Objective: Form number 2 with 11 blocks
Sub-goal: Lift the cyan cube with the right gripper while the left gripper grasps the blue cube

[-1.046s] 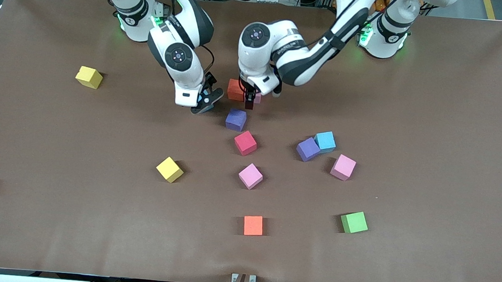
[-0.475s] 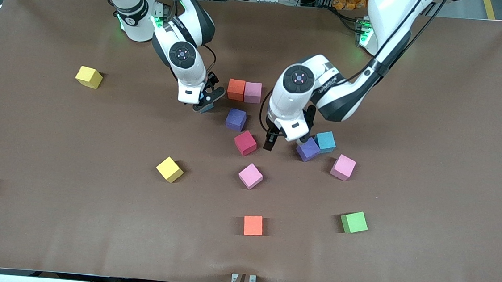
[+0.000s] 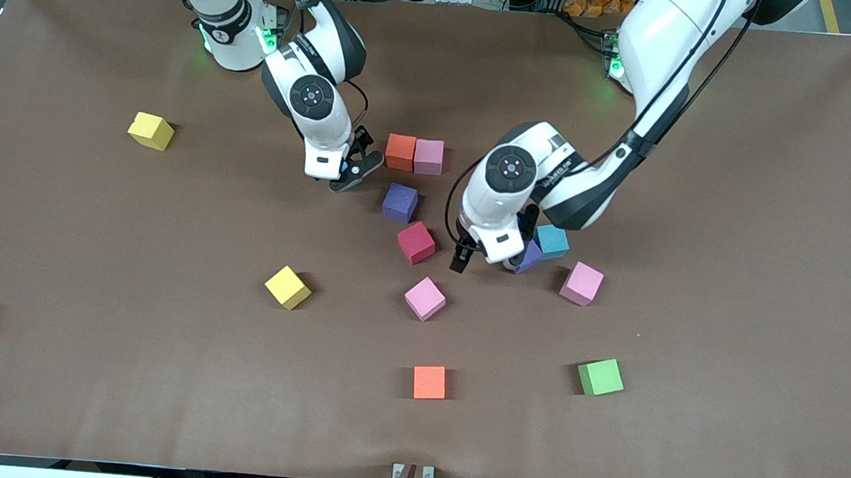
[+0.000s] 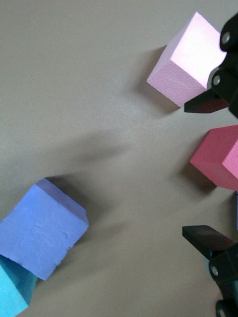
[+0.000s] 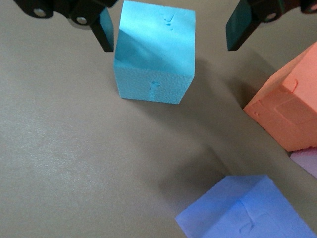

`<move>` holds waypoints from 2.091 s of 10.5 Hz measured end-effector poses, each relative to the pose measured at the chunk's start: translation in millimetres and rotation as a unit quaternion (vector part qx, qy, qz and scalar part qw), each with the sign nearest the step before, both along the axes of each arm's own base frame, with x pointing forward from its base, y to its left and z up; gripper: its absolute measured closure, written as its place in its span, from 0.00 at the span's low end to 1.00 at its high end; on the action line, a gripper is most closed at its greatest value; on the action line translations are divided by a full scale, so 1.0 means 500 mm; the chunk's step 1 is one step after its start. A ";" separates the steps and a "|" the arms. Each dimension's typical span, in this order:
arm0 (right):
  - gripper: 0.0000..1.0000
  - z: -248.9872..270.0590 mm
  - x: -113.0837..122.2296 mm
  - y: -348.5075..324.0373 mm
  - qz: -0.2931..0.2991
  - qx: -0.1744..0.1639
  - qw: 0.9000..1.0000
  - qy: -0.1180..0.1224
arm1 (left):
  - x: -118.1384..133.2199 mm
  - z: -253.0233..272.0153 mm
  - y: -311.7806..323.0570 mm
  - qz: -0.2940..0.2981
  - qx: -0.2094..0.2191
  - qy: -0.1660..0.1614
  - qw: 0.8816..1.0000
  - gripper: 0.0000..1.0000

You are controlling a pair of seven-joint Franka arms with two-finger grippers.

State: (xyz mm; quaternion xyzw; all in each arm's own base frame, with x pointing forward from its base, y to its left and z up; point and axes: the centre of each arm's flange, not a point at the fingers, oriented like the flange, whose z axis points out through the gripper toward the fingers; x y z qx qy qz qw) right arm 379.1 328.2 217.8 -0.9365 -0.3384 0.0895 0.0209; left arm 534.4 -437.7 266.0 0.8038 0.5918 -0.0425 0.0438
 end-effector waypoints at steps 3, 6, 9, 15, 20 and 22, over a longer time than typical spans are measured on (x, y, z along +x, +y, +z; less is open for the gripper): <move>0.14 -0.025 -0.004 -0.004 0.000 0.006 1.000 -0.010 | -0.010 -0.007 -0.021 -0.027 0.005 -0.022 0.999 0.00; 0.41 -0.032 -0.006 -0.006 0.001 0.007 1.000 -0.013 | -0.032 -0.033 -0.056 -0.068 -0.007 -0.035 0.997 0.00; 0.44 -0.022 -0.003 -0.002 0.039 0.016 0.999 -0.017 | -0.071 -0.060 -0.098 -0.129 -0.022 -0.030 0.991 0.00; 0.45 0.020 0.005 0.007 0.154 0.042 0.987 -0.032 | -0.131 -0.079 -0.161 -0.074 -0.096 0.050 0.991 0.00; 0.45 0.020 0.006 0.006 0.166 0.043 0.985 -0.031 | -0.188 -0.082 -0.214 -0.064 -0.101 0.058 0.991 0.00; 0.45 0.020 0.006 0.005 0.168 0.044 0.984 -0.031 | -0.192 -0.098 -0.213 -0.056 -0.097 0.065 0.992 0.00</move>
